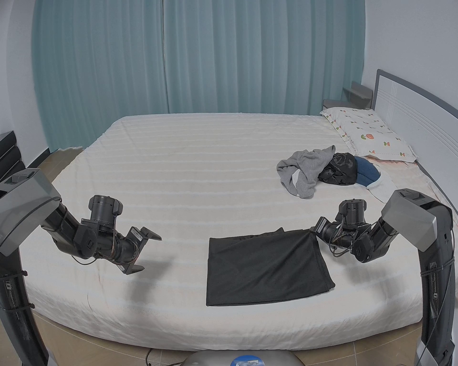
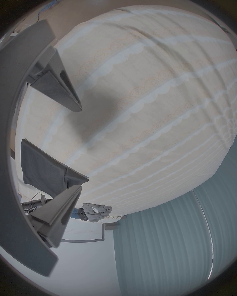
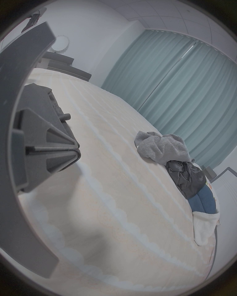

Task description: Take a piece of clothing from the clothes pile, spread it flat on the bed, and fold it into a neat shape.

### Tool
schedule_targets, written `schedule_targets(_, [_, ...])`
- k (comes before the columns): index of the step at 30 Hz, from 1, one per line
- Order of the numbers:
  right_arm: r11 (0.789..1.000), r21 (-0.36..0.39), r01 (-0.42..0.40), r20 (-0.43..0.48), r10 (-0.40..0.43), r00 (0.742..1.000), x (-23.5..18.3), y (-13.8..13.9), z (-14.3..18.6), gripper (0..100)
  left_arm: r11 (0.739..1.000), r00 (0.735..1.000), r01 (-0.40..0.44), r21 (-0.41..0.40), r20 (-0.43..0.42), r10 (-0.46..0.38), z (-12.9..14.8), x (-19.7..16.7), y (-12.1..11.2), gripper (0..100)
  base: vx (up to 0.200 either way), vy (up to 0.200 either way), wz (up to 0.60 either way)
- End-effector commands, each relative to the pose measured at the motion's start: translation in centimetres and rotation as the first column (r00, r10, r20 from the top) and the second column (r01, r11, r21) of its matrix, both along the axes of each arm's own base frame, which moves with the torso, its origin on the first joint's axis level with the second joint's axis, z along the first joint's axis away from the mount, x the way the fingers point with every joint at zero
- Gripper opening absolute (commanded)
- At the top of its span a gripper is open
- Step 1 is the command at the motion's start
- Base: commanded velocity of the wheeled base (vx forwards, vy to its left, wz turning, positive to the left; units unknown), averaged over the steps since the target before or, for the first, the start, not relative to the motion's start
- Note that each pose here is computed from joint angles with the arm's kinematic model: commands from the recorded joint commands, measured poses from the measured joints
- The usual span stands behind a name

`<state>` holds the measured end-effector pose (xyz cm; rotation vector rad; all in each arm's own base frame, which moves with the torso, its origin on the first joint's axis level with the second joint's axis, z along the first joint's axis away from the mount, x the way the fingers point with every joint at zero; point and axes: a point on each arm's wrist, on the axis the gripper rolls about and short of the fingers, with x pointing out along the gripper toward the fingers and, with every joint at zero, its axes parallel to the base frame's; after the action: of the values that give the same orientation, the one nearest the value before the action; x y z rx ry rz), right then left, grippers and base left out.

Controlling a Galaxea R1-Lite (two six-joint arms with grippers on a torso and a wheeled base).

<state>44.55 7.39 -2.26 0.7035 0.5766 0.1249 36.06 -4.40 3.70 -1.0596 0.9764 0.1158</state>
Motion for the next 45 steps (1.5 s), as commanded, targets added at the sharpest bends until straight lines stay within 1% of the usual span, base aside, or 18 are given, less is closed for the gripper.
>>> schedule_targets(1, [1.0, 0.001, 0.0, 0.002, 0.0, 1.0, 0.0, 0.0, 0.2, 0, 1.0, 1.0, -0.001, 0.0, -0.004, 0.001, -0.1, 0.0, 0.0, 100, 0.0, 0.0, 0.0])
schedule_targets(2, [1.0, 0.001, 0.0, 0.001, 0.0, 1.0, 0.0, 0.0, 0.2, 100, 1.0, 1.0, -0.001, 0.0, -0.002, 0.001, -0.1, 0.0, 0.0, 100, 0.0, 0.0, 0.0])
schedule_targets(6, [1.0, 0.006, 0.001, 0.006, -0.001, 1.0, -0.3, -0.2, 0.8, 100, 1.0, 1.0, 0.0, 0.0, -0.004, 0.0, -0.1, 0.0, 0.0, 100, 0.0, 0.0, 0.0])
schedule_targets(8, [1.0, 0.022, -0.001, -0.005, 0.001, 1.0, -1.1, -0.2, 1.5, 100, 1.0, 1.0, 0.006, 0.0, -0.004, -0.006, -0.1, -0.1, -0.3, 100, 0.0, 0.0, 0.0])
schedule_targets(12, [0.995, 0.097, 0.009, -0.024, -0.007, 1.0, -2.9, 0.3, 3.7, 100, 1.0, 1.0, 0.012, 0.0, -0.004, -0.012, -0.1, -0.1, -0.5, 100, 0.0, 0.0, 0.0])
schedule_targets(13, [0.995, 0.1, 0.011, -0.025, -0.008, 1.0, -3.0, 0.3, 3.8, 100, 1.0, 1.0, 0.012, 0.0, -0.004, -0.012, -0.1, -0.1, -0.5, 100, 0.0, 0.0, 0.0])
schedule_targets(14, [0.992, 0.128, 0.016, -0.037, -0.012, 0.999, -3.7, 0.5, 4.5, 100, 1.0, 1.0, 0.013, -0.001, -0.007, -0.013, -0.1, -0.2, -0.5, 100, 0.0, 0.0, 0.0])
schedule_targets(17, [0.986, 0.165, 0.028, -0.06, -0.019, 0.998, -5.2, 0.7, 5.5, 100, 1.0, 1.0, 0.015, -0.003, -0.007, -0.015, 0.1, -0.4, -0.7, 100, 0.0, 0.0, 0.0])
schedule_targets(20, [0.975, 0.215, 0.056, -0.079, -0.04, 0.996, -6.2, 0.6, 5.9, 100, 1.0, 1.0, 0.015, -0.006, -0.01, -0.015, 0.0, -0.5, -0.8, 100, 0.0, 0.0, 0.0])
schedule_targets(22, [0.97, 0.234, 0.065, -0.077, -0.048, 0.996, -6.4, 0.5, 5.7, 100, 1.0, 1.0, 0.019, -0.005, -0.012, -0.019, 0.0, -0.5, -1.0, 100, 0.0, 0.0, 0.0])
schedule_targets(28, [0.971, 0.232, 0.063, -0.092, -0.042, 0.995, -7.2, 0.5, 4.8, 100, 1.0, 1.0, 0.029, 0.0, -0.009, -0.029, 0.0, -0.5, -1.1, 100, -0.2, 0.0, 0.0])
schedule_targets(37, [0.969, 0.246, 0.036, -0.1, -0.012, 0.995, -7.1, 0.6, 4.5, 100, 1.0, 1.0, 0.025, -0.008, 0.001, -0.025, 0.2, -0.1, -1.3, 100, 0.0, 0.0, 0.0])
schedule_targets(45, [0.97, 0.241, 0.032, -0.103, -0.007, 0.995, -7.1, 0.9, 4.3, 100, 0.999, 0.999, 0.037, -0.01, 0.006, -0.037, 0.4, -0.1, -1.8, 100, 0.0, -0.2, 0.0])
